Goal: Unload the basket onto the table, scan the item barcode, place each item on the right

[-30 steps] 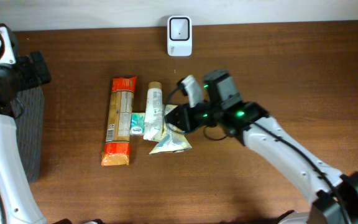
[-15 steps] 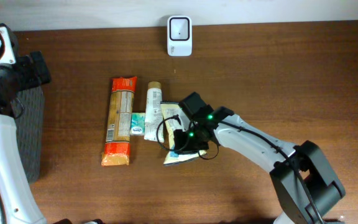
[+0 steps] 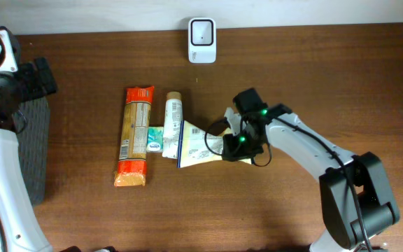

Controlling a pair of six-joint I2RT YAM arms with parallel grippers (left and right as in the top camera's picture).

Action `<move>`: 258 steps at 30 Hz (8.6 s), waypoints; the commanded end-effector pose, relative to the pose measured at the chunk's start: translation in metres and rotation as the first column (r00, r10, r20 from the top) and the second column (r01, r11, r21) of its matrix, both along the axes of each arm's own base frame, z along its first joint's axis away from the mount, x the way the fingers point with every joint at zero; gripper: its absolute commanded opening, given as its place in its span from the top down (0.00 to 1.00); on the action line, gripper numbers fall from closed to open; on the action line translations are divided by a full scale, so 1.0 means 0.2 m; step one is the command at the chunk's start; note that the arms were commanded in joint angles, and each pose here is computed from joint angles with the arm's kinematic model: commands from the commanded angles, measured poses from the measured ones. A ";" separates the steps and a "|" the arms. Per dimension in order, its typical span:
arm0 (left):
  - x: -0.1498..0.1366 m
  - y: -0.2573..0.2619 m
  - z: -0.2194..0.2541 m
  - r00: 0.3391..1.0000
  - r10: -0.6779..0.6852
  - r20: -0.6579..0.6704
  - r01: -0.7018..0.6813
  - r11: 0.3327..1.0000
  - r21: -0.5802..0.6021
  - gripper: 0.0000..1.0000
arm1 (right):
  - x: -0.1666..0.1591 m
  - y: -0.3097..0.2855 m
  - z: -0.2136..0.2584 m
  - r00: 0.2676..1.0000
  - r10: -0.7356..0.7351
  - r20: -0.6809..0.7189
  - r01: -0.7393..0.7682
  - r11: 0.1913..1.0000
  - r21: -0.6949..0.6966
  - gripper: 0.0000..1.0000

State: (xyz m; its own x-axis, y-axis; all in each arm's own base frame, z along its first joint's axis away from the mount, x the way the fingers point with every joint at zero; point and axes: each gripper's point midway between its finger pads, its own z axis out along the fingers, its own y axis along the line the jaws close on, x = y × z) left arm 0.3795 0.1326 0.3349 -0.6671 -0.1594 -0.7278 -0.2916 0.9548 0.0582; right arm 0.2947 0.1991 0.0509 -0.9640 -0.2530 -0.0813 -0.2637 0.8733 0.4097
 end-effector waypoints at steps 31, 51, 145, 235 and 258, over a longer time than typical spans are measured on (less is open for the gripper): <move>-0.01 0.01 0.03 1.000 -0.006 0.010 0.006 1.000 0.023 0.01 | 0.18 0.09 0.02 0.993 0.043 -0.108 0.010 0.893 0.449 0.01; -0.01 0.01 0.03 1.000 -0.005 0.010 0.005 1.000 0.023 0.01 | 0.36 0.00 0.25 0.999 -0.037 -0.036 0.051 0.858 0.512 0.33; -0.01 0.01 0.03 1.000 -0.006 0.010 0.006 1.000 0.023 0.01 | 0.38 -0.45 1.17 0.788 -0.605 0.119 0.449 0.695 0.562 0.96; -0.01 0.01 0.03 1.000 -0.006 0.010 0.006 1.000 0.023 0.01 | 1.80 -0.03 1.11 0.087 0.916 0.392 0.599 0.266 -0.755 0.96; -0.01 0.01 0.03 1.000 -0.006 0.010 0.006 1.000 0.023 0.01 | 1.74 0.16 1.20 -0.018 0.942 0.335 0.621 0.274 -0.735 0.96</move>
